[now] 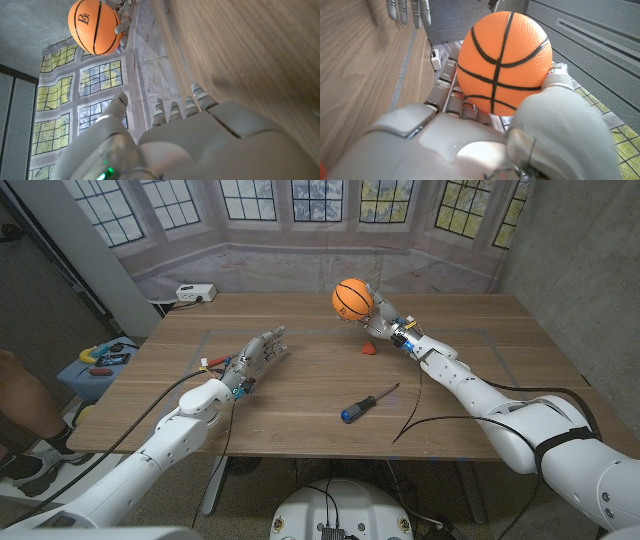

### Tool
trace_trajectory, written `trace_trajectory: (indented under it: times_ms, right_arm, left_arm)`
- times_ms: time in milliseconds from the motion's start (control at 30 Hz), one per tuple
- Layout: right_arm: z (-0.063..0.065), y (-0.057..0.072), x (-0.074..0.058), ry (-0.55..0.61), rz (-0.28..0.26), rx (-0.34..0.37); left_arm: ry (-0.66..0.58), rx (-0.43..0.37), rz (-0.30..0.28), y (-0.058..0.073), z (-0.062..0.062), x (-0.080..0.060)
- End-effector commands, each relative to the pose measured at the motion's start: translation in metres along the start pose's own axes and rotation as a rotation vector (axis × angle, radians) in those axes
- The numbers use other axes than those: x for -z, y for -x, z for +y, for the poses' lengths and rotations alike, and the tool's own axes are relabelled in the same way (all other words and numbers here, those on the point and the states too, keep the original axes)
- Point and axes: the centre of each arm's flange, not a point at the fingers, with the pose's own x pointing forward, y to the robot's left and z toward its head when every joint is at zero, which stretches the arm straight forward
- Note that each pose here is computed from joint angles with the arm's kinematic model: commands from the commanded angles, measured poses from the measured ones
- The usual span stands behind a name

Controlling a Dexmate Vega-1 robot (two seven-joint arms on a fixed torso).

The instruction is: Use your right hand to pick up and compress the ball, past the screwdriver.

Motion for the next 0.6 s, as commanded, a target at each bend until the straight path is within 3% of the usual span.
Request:
trace_trajectory:
  times_ms: [33, 467, 600]
  right_arm:
    - [0.0034, -0.0008, 0.0, 0.001, -0.002, -0.028]
    - [0.0063, -0.0026, -0.0017, -0.002, -0.012, -0.033]
    - [0.0054, -0.0027, -0.0012, -0.007, -0.016, -0.034]
  left_arm:
    - [0.002, 0.009, -0.004, 0.0027, 0.0023, -0.0001]
    - [0.01, 0.02, -0.008, 0.0022, 0.0059, 0.0004]
    - [0.026, -0.007, -0.034, 0.0053, 0.0096, -0.0017]
